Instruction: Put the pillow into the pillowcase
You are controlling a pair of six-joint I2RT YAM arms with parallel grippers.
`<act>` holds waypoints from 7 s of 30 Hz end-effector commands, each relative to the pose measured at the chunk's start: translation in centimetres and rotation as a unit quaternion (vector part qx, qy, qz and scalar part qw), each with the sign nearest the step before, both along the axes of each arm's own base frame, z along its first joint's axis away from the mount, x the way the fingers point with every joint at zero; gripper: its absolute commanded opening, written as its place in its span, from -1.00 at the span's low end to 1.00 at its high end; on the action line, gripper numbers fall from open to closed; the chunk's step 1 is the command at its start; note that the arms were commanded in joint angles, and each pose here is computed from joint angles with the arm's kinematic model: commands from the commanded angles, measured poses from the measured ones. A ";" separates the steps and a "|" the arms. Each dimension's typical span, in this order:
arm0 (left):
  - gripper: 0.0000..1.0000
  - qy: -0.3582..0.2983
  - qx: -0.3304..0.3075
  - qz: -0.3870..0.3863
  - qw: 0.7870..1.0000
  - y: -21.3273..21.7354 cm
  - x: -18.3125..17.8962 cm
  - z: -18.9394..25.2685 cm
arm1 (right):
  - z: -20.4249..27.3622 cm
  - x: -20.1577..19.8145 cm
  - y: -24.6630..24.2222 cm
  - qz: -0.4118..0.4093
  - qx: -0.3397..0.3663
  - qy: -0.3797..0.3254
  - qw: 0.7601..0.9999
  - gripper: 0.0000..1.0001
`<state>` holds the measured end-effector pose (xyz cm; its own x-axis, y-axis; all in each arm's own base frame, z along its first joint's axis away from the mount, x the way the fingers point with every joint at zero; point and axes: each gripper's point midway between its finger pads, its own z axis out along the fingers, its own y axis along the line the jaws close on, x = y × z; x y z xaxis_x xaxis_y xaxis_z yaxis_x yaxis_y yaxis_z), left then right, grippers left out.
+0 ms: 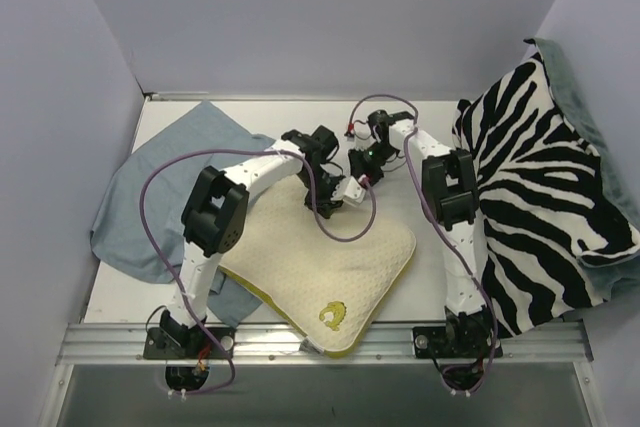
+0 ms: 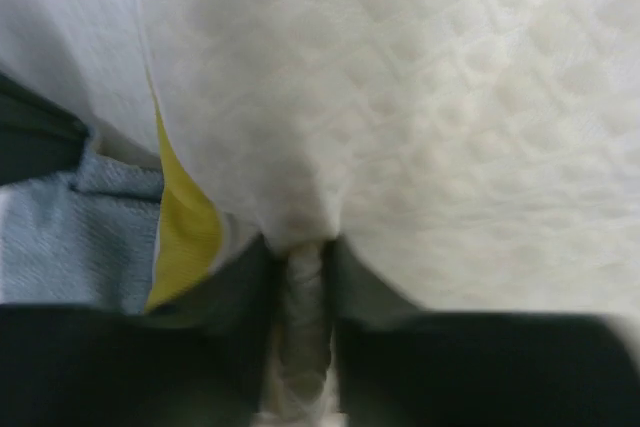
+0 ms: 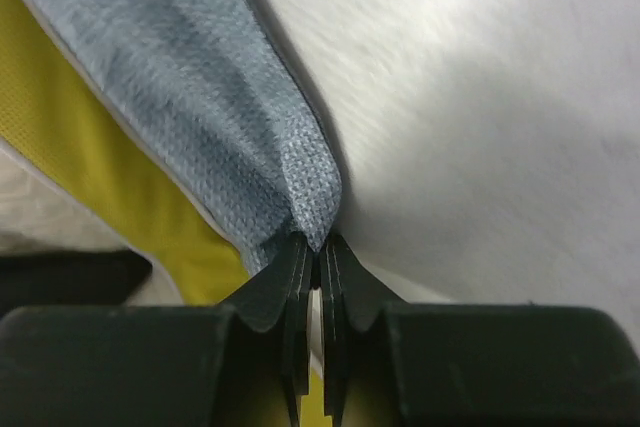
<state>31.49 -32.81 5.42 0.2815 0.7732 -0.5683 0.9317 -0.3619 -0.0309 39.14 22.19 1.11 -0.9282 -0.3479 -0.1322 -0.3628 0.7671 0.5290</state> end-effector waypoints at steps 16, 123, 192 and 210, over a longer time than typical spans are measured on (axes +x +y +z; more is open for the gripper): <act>-1.00 -0.213 0.085 0.278 0.933 16.9 19.0 7.2 | 7.5 -7.3 -12.2 -0.007 -0.017 0.065 0.998 -1.00; -1.00 0.091 -0.246 -0.113 0.958 5.7 -20.7 16.8 | 1.4 -6.4 15.8 0.086 0.082 -0.024 0.993 -1.00; 0.70 0.007 -0.153 0.181 0.972 5.0 5.0 15.4 | 11.1 3.8 -11.4 -0.149 0.000 -0.160 0.976 0.62; 0.95 -0.075 -0.161 -0.117 0.977 -9.8 2.0 7.2 | -0.2 2.0 -10.1 0.011 -0.160 -0.054 0.986 0.41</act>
<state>33.91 -42.33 13.02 0.4098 0.5159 -0.7523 0.8784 -0.4455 0.1730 45.21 12.39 1.90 -0.8956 -0.3597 -0.2618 -0.4125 0.8918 0.1857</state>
